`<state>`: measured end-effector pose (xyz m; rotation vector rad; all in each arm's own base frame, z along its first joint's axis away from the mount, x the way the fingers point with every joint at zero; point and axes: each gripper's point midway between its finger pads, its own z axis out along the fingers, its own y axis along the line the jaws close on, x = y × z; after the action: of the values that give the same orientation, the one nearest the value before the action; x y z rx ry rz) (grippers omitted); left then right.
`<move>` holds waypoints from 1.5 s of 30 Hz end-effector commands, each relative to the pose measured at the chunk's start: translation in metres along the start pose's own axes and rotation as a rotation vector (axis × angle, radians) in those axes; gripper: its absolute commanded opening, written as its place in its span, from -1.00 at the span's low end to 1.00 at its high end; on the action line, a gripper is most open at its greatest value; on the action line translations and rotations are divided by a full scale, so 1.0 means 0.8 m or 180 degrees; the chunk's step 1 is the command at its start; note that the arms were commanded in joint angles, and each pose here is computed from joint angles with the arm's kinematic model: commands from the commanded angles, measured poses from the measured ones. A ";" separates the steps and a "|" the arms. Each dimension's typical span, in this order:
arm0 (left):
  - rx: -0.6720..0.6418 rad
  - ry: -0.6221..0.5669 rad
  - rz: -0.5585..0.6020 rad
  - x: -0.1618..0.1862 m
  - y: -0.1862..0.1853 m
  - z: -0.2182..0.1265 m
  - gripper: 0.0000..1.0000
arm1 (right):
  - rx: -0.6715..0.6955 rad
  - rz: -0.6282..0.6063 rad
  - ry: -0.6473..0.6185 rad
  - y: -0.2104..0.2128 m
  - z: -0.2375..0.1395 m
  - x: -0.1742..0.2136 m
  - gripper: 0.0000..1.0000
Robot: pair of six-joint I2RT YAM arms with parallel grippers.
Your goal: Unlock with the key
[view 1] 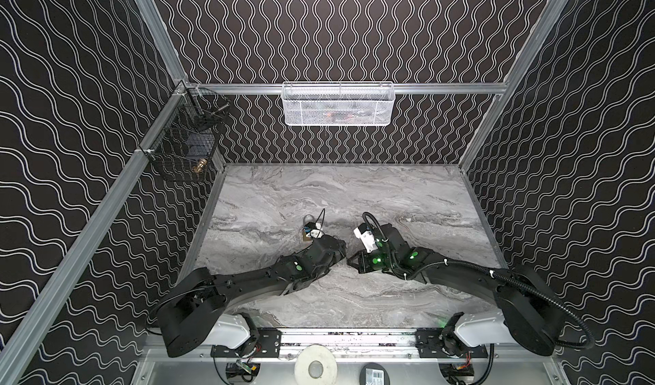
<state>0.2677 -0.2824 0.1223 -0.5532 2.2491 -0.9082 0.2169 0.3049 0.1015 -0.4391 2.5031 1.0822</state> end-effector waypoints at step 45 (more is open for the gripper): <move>0.0034 -0.0070 0.0044 -0.003 0.003 -0.002 -0.55 | -0.0333 -0.0057 0.0010 0.032 0.007 -0.012 -1.00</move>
<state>0.2666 -0.2775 0.1169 -0.5580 2.2483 -0.8891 0.2183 0.3143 0.1018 -0.4527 2.5234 1.1011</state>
